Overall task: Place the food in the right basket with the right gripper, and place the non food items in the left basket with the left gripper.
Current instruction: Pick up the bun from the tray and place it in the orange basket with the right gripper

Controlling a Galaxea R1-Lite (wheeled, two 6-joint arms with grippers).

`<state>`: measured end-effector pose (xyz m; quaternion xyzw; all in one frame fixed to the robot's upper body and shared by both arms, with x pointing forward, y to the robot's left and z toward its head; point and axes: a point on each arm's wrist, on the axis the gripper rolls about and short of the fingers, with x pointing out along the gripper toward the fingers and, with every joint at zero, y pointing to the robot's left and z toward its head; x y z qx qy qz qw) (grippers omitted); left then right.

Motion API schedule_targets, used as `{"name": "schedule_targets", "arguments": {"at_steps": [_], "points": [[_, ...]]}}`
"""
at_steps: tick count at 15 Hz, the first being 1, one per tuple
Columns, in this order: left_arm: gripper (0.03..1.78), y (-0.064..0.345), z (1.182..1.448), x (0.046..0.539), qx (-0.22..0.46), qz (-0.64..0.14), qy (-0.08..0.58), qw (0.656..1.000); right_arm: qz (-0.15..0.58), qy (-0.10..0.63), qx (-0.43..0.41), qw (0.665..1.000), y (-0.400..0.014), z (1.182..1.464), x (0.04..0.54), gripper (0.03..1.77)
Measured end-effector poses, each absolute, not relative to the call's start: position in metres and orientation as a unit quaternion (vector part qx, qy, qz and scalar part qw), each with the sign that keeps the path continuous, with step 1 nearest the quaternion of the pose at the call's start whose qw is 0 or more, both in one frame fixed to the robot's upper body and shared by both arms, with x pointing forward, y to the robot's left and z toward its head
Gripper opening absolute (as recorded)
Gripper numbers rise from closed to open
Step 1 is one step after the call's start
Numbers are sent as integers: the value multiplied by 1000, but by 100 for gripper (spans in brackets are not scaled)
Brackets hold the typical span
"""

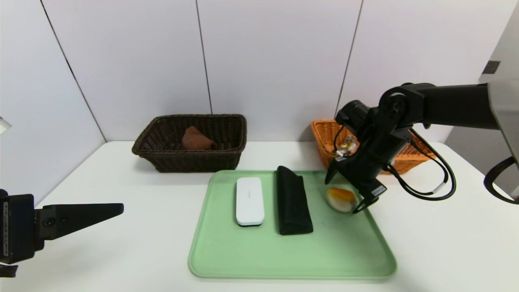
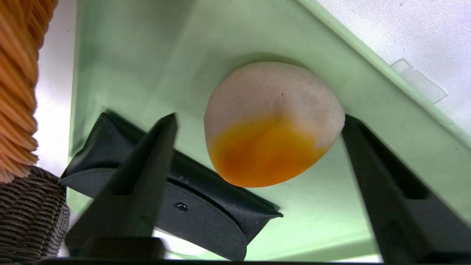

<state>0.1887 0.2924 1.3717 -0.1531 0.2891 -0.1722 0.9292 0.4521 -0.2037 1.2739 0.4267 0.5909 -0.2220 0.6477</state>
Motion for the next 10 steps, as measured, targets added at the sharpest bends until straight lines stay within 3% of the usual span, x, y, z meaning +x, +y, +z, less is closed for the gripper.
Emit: {"name": "schedule_targets", "arguments": {"at_steps": [2, 5, 6, 7, 10], "points": [[169, 293, 1372, 188, -154, -172, 288, 929, -221, 591, 427, 647, -203, 1274, 452, 109], [169, 293, 1373, 186, -154, -173, 285, 930, -221, 591, 427, 647, -203, 1274, 451, 78], [169, 294, 1373, 185, -155, -174, 284, 930, -221, 592, 427, 647, -203, 1274, 451, 51], [169, 294, 1373, 185, -155, -174, 283, 931, -221, 592, 427, 647, -203, 1274, 451, 5], [169, 295, 1374, 182, -155, -174, 279, 931, -220, 591, 428, 648, -203, 1277, 449, 6]]}}
